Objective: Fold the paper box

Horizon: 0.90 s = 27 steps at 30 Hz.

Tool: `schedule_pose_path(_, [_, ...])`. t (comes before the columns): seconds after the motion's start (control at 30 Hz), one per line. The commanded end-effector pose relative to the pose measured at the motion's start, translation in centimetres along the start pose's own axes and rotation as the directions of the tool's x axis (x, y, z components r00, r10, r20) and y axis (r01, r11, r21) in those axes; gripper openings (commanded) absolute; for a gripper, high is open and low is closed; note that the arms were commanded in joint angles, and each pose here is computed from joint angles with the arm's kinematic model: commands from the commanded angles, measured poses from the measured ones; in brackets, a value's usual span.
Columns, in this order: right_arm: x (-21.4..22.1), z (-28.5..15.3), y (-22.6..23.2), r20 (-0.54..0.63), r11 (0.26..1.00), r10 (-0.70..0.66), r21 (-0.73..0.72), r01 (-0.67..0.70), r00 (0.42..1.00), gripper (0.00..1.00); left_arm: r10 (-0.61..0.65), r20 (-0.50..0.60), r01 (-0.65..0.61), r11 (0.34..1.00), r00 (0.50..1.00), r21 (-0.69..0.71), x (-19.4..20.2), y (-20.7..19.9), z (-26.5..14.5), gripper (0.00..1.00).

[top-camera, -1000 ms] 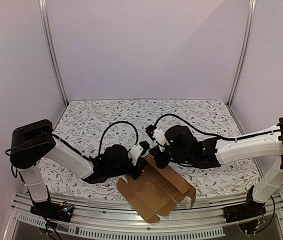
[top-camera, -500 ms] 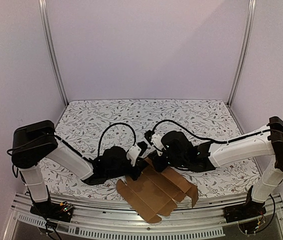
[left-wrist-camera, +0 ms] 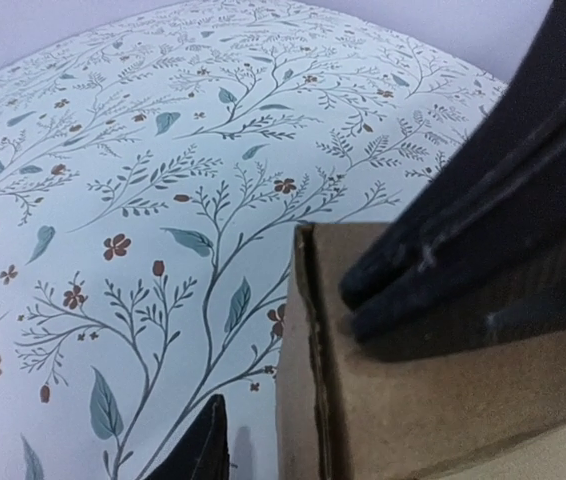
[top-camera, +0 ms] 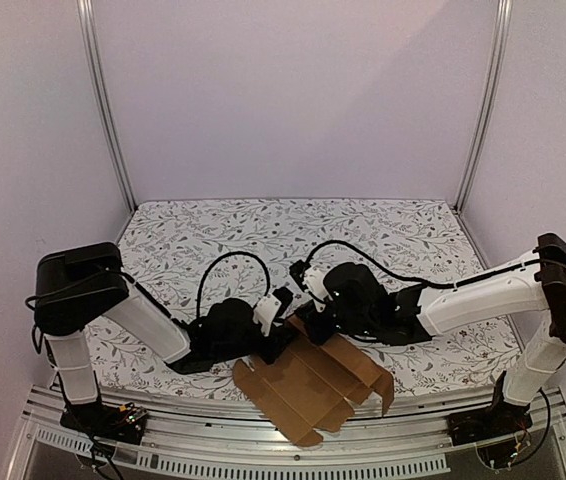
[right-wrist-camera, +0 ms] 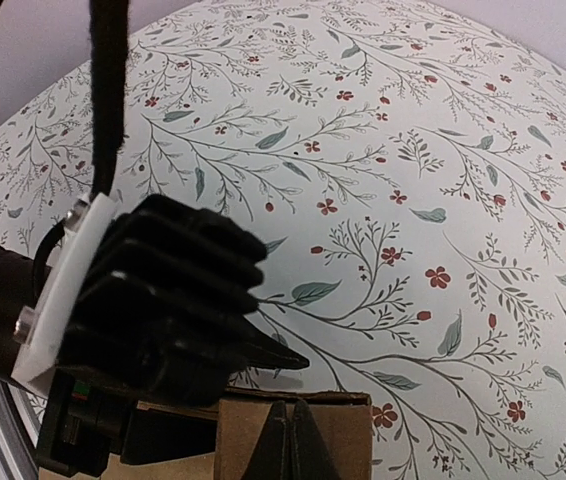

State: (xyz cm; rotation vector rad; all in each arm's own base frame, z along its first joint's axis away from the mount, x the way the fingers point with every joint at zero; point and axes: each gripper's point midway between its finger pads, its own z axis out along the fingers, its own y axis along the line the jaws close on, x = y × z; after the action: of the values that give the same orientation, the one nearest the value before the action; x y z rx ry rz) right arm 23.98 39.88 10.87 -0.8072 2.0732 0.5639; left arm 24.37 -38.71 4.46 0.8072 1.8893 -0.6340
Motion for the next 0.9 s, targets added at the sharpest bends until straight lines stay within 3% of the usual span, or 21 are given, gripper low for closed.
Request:
schedule_pose_path(0.0, [1.7, 0.1, -0.3, -0.045, 1.000, 0.011, -0.004, -0.011, 0.999, 0.00, -0.022, 0.004, 0.022, 0.999, 1.000, -0.022, 0.8, 0.6, 0.6, 0.34])
schedule_pose_path(0.6, [1.5, -0.4, -0.1, -0.033, 1.000, 0.021, -0.020, -0.021, 0.999, 0.00, -0.053, 0.093, 0.052, 0.999, 0.994, 0.007, -0.7, 0.2, 1.3, 0.34])
schedule_pose_path(0.87, [1.9, -0.5, -0.1, -0.040, 0.999, 0.029, -0.024, -0.030, 0.999, 0.00, -0.065, 0.112, 0.061, 0.997, 0.992, 0.037, -0.9, 0.0, 1.6, 0.13])
